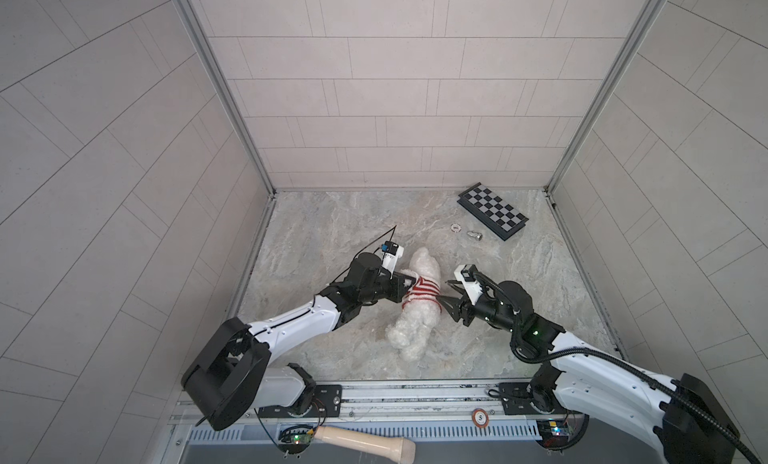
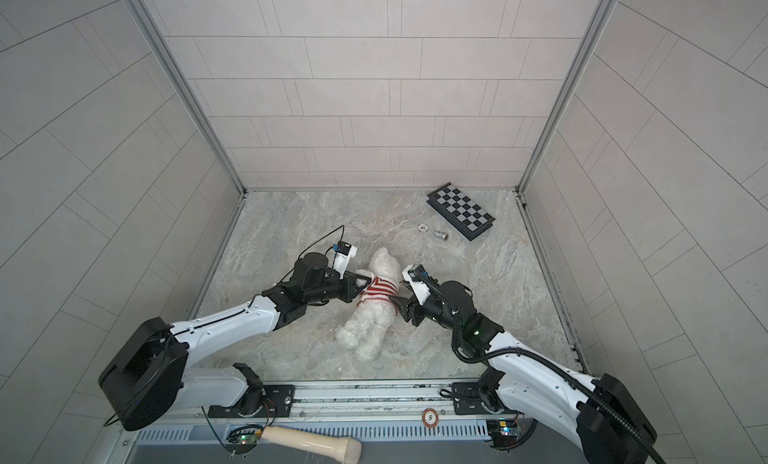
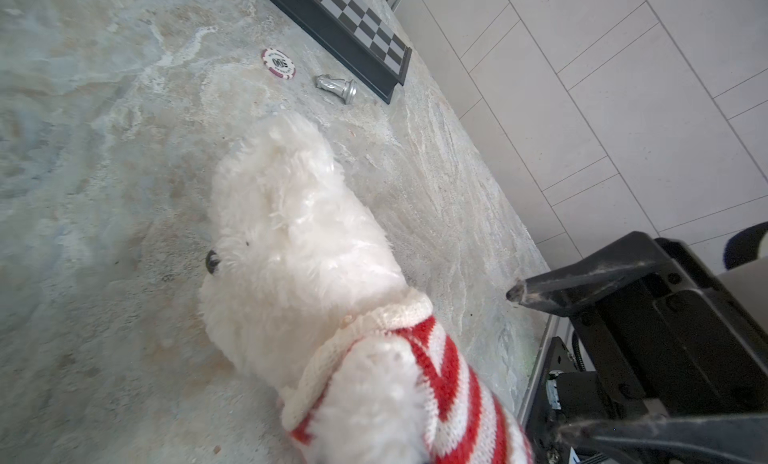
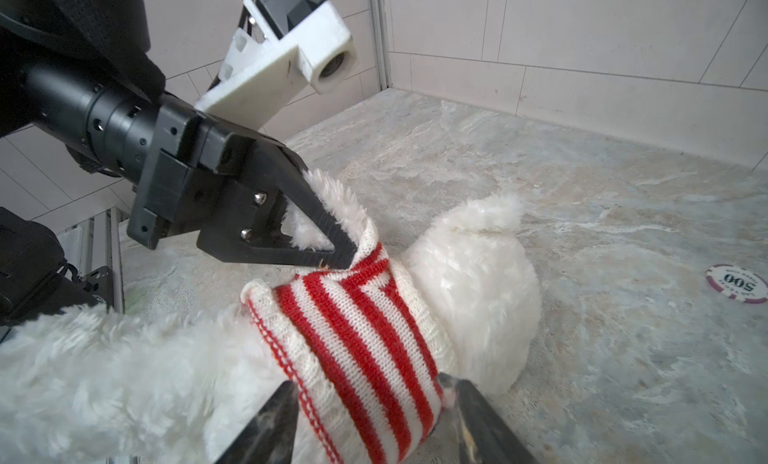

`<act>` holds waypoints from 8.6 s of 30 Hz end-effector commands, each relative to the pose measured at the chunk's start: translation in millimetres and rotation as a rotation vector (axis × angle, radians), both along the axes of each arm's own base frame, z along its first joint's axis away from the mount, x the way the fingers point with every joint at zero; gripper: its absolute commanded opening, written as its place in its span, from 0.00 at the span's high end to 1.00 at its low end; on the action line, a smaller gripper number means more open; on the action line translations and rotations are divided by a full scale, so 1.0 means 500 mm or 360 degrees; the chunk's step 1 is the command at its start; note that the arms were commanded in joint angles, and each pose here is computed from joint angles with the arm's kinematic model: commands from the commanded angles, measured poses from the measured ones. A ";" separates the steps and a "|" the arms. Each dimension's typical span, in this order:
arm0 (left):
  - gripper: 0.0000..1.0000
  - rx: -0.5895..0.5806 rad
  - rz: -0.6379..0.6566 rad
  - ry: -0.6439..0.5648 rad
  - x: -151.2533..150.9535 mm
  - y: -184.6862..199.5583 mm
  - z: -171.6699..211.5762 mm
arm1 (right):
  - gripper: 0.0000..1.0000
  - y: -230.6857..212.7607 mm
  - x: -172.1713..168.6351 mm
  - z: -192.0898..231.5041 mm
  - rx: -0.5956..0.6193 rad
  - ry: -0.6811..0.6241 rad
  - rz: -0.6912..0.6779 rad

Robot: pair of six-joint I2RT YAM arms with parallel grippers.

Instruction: Dress the teddy bear

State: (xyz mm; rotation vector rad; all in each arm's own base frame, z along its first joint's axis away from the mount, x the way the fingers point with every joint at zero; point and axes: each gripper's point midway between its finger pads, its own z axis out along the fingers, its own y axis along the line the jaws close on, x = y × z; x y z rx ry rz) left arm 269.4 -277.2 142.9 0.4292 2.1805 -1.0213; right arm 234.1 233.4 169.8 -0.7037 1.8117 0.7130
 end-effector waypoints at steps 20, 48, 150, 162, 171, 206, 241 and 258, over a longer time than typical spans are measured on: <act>1.00 0.0094 -0.0006 -0.0058 0.001 0.030 -0.021 | 0.59 0.055 0.008 -0.026 -0.0371 -0.0064 0.0096; 1.00 0.0023 0.0280 0.0224 0.032 0.061 -0.063 | 1.00 0.094 -0.096 -0.057 -0.0330 -0.0152 0.0435; 1.00 -0.0062 0.0165 -0.0165 -0.061 0.109 0.138 | 0.69 0.117 -0.121 0.035 -0.0256 -0.0280 0.0389; 1.00 0.0003 0.0141 -0.0221 -0.084 0.113 0.156 | 0.70 0.195 -0.073 0.095 -0.0417 -0.0491 0.0488; 1.00 0.0019 0.0133 -0.0199 -0.083 0.109 0.160 | 0.68 0.230 -0.106 0.091 -0.0346 -0.0447 0.0681; 0.78 0.0094 0.0200 -0.0068 -0.068 0.108 0.100 | 1.00 0.225 -0.088 -0.035 -0.0537 -0.0401 0.0663; 1.00 -0.0083 0.0242 -0.0034 -0.080 0.120 0.131 | 1.00 0.254 -0.122 -0.031 -0.0389 -0.0296 0.0599; 1.00 0.0044 0.0328 -0.0040 -0.075 0.149 0.106 | 0.80 0.223 -0.120 0.011 -0.0467 -0.0421 0.0564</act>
